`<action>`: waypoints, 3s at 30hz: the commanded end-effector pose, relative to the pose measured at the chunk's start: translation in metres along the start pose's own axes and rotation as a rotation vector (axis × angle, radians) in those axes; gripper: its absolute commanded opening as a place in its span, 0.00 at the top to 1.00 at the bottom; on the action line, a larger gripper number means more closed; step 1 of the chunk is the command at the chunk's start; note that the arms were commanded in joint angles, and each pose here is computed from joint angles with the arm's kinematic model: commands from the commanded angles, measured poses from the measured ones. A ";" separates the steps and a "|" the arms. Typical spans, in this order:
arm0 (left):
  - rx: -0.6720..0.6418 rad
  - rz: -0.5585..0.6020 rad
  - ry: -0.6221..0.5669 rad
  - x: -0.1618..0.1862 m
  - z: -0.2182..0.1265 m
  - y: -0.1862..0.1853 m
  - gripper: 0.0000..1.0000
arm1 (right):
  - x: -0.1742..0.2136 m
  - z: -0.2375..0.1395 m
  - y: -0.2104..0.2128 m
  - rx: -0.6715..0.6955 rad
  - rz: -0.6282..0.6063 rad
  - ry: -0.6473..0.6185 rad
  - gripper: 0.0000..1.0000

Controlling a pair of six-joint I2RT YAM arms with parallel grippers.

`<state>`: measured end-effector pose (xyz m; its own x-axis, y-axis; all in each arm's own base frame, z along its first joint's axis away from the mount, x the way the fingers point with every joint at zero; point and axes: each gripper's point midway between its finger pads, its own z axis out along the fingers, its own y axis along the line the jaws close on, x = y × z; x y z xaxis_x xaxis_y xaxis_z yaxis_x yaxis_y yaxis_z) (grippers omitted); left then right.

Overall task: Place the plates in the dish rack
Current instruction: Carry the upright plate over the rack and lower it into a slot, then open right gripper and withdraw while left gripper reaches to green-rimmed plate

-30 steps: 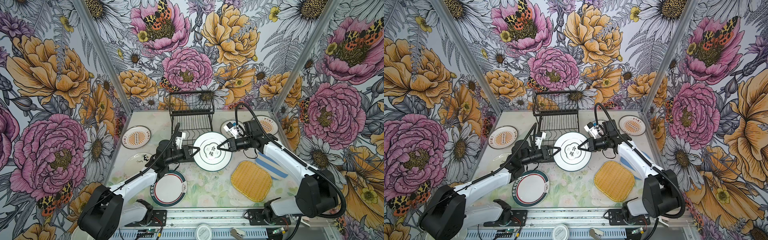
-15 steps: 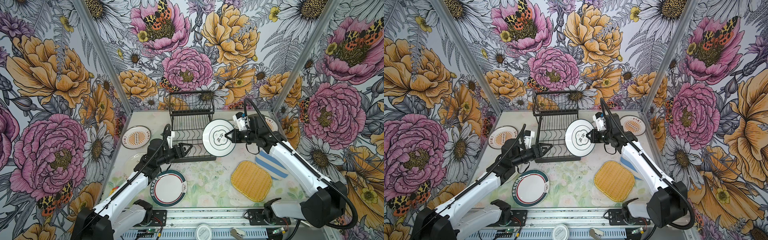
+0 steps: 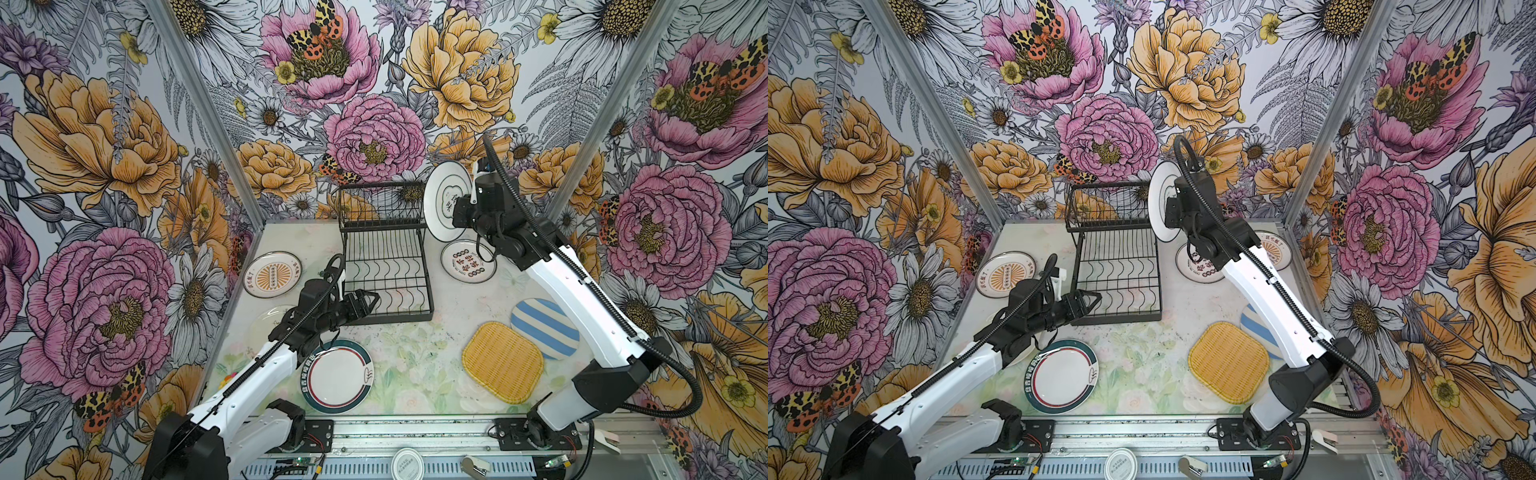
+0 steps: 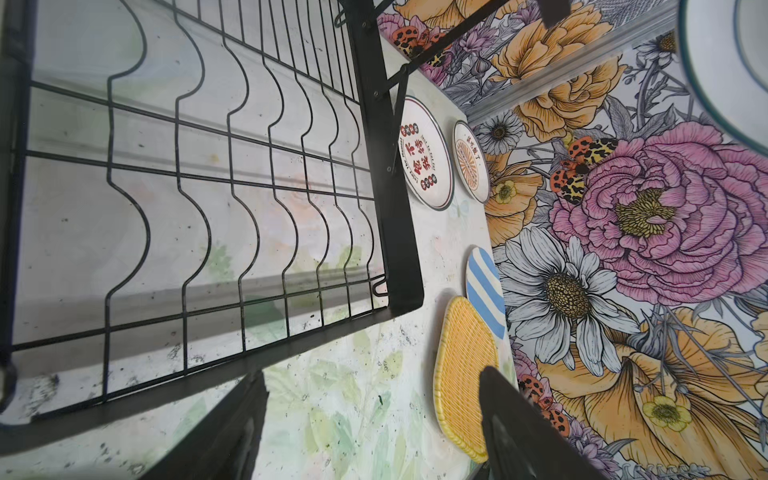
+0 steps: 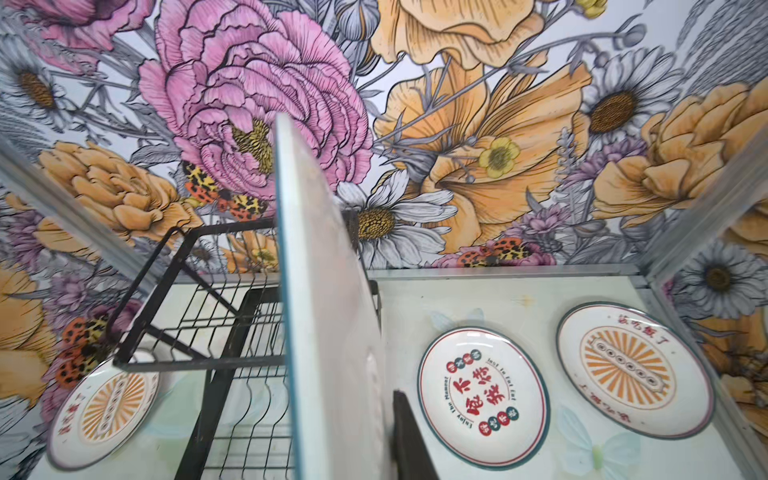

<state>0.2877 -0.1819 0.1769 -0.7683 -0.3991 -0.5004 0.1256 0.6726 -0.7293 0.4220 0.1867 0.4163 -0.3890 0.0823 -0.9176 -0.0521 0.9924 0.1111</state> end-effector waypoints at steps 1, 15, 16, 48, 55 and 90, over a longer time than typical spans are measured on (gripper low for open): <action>-0.021 0.042 -0.040 -0.013 -0.003 -0.004 0.19 | -0.034 0.001 -0.011 0.179 -0.020 -0.117 1.00; -0.044 0.041 -0.045 -0.011 -0.004 0.003 0.16 | -0.052 0.056 0.030 0.340 -0.095 -0.208 1.00; -0.045 0.041 -0.044 -0.011 -0.004 0.004 0.16 | -0.051 0.062 0.032 0.341 -0.102 -0.206 1.00; -0.070 0.002 -0.065 -0.007 -0.011 0.016 0.13 | 0.008 0.155 0.031 0.386 -0.130 -0.113 1.00; -0.071 0.003 -0.070 -0.007 -0.013 0.015 0.13 | 0.018 0.163 0.033 0.371 -0.147 -0.087 0.84; -0.257 -0.050 -0.098 0.006 -0.047 0.040 0.10 | 0.041 0.053 0.051 -0.013 -0.166 0.084 0.12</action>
<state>0.2684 -0.1418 0.1733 -0.7112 -0.4639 -0.5282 -0.0073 0.7562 -0.6543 0.4736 0.2392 0.3635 -0.4250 -0.1218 -0.8969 -0.0514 0.9925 -0.1105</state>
